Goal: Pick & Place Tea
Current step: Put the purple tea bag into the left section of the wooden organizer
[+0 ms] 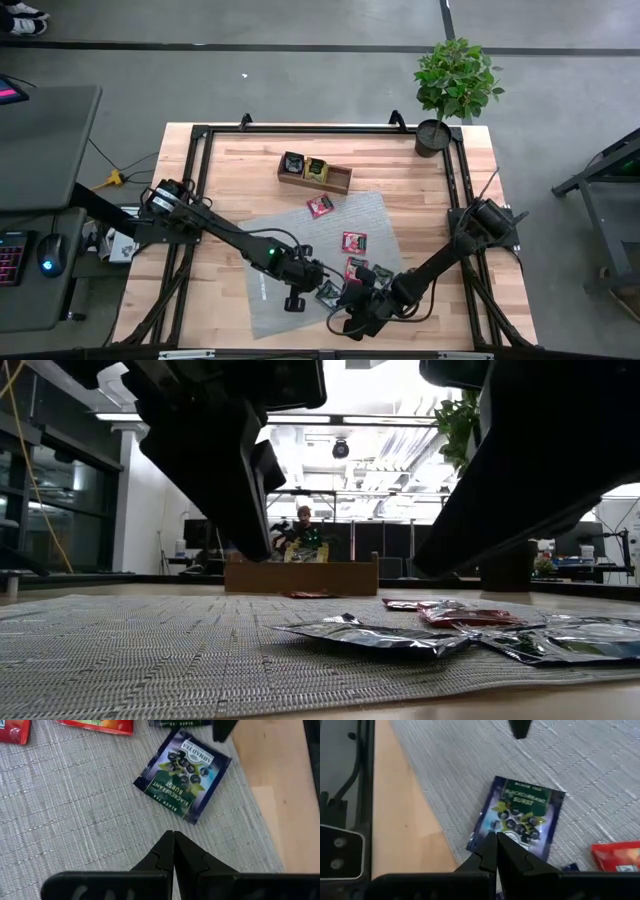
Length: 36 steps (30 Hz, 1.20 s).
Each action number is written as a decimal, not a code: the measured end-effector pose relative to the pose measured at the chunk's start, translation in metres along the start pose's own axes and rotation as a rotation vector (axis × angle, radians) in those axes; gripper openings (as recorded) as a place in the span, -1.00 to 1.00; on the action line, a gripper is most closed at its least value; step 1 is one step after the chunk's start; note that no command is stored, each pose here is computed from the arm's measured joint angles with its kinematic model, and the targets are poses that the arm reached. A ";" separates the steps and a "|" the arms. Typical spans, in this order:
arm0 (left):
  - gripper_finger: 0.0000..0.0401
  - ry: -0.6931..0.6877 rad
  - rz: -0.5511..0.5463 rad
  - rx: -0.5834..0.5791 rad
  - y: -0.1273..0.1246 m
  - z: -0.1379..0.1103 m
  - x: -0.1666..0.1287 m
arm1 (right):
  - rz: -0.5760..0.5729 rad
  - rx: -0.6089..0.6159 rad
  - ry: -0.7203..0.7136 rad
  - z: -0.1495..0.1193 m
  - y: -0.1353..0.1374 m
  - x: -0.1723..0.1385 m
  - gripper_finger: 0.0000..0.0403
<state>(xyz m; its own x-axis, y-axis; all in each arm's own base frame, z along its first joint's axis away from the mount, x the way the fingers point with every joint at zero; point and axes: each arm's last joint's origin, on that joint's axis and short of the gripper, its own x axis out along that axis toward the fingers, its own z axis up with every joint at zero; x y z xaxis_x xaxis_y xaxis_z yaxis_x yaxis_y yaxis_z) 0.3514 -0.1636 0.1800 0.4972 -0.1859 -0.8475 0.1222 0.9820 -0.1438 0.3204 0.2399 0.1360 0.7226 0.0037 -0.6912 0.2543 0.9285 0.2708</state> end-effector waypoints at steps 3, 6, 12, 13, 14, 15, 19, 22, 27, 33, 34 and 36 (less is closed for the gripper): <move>-1.00 0.005 0.002 0.018 0.000 -0.001 0.000 | -0.010 0.007 0.008 -0.001 -0.001 0.000 -1.00; -1.00 0.003 0.002 0.022 0.000 0.000 0.000 | -0.010 0.007 0.011 -0.001 -0.001 0.000 -1.00; -1.00 -0.003 0.017 0.027 0.001 0.000 0.000 | -0.014 0.006 0.012 -0.002 -0.001 0.000 -1.00; -1.00 -0.005 0.022 0.028 0.001 0.000 0.000 | -0.013 0.006 0.014 -0.002 -0.001 0.000 -1.00; -1.00 -0.006 0.026 0.028 0.001 0.000 0.000 | -0.015 0.005 0.015 -0.003 -0.001 0.001 -1.00; -1.00 -0.007 0.027 0.028 0.001 0.000 0.000 | -0.016 0.005 0.016 -0.003 -0.002 0.002 -1.00; -1.00 -0.008 0.029 0.028 0.001 0.000 0.000 | -0.021 0.005 0.030 -0.007 -0.003 0.006 -1.00; -1.00 -0.008 0.031 0.028 0.001 0.000 0.000 | -0.026 0.005 0.026 -0.007 -0.003 0.006 -1.00; -1.00 -0.012 0.045 0.027 0.001 0.000 0.000 | -0.035 0.007 0.030 -0.006 -0.006 0.008 -1.00; -1.00 -0.012 0.047 0.024 0.002 0.000 0.000 | -0.032 0.019 0.065 -0.013 -0.008 0.019 -1.00; -1.00 -0.013 0.047 0.024 0.002 0.000 0.000 | -0.031 0.027 0.068 -0.013 -0.008 0.020 -1.00; -1.00 -0.011 0.048 0.024 0.002 0.000 0.000 | -0.033 0.036 0.071 -0.015 -0.009 0.022 -1.00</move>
<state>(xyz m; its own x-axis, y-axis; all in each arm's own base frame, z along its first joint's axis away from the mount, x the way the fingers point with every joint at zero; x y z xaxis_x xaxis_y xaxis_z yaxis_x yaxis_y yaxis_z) 0.3516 -0.1619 0.1798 0.5123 -0.1391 -0.8475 0.1187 0.9888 -0.0905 0.3246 0.2376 0.1086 0.6665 0.0004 -0.7455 0.3013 0.9145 0.2699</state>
